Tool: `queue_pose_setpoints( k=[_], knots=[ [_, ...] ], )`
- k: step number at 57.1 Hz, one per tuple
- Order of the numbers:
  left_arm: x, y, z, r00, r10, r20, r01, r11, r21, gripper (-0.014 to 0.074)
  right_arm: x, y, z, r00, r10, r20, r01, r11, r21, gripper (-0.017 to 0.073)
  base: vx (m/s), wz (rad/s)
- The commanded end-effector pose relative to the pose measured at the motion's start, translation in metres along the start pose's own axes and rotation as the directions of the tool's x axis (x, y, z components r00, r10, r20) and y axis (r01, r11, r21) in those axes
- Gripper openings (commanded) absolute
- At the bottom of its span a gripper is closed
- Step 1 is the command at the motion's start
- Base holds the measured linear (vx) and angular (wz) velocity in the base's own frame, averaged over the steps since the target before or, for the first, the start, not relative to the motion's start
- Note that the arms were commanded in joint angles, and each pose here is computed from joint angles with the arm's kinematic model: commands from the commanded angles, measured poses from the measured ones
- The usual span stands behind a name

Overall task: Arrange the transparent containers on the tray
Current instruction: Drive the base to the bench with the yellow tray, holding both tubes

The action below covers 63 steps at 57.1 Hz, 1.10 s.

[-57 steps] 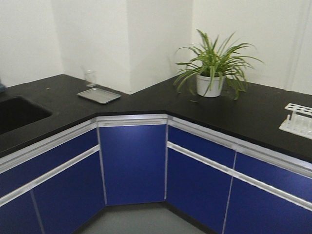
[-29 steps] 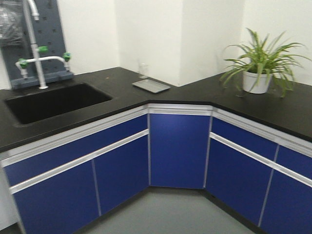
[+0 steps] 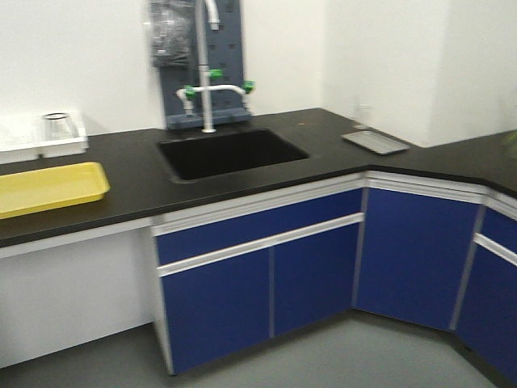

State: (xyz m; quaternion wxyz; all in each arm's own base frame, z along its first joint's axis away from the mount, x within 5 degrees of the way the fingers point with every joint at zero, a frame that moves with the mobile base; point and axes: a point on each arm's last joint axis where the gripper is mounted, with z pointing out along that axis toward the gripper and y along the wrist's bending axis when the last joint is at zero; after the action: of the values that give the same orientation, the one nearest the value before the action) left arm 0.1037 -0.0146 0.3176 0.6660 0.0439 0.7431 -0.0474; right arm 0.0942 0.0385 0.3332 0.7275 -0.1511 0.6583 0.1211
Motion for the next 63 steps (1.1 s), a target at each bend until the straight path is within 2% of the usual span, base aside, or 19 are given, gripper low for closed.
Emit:
queue_pose_setpoints(
  k=[1,33,63],
  knots=[
    [-0.0157,-0.0031,-0.0019,0.996,-0.011,0.094,0.008,0.999,0.034,-0.0001,-0.0097,-0.0010,0.0001,1.000,-0.009,0.025,0.009,1.000,0.005,-0.0011,-0.01,0.61],
    [-0.0157,-0.0031,-0.0019,0.996,-0.011,0.094,0.008,0.999,0.034,-0.0001,-0.0096,-0.0018,0.0001,1.000,-0.009,0.024,0.009,1.000,0.014,-0.0011,0.11,0.62],
    [-0.0157,-0.0031,-0.0019,0.996,-0.011,0.094,0.008,0.999,0.034,-0.0001,-0.0096,-0.0018,0.0001,1.000,-0.009,0.024,0.009,1.000,0.014,-0.0011,0.26,0.23]
  ],
)
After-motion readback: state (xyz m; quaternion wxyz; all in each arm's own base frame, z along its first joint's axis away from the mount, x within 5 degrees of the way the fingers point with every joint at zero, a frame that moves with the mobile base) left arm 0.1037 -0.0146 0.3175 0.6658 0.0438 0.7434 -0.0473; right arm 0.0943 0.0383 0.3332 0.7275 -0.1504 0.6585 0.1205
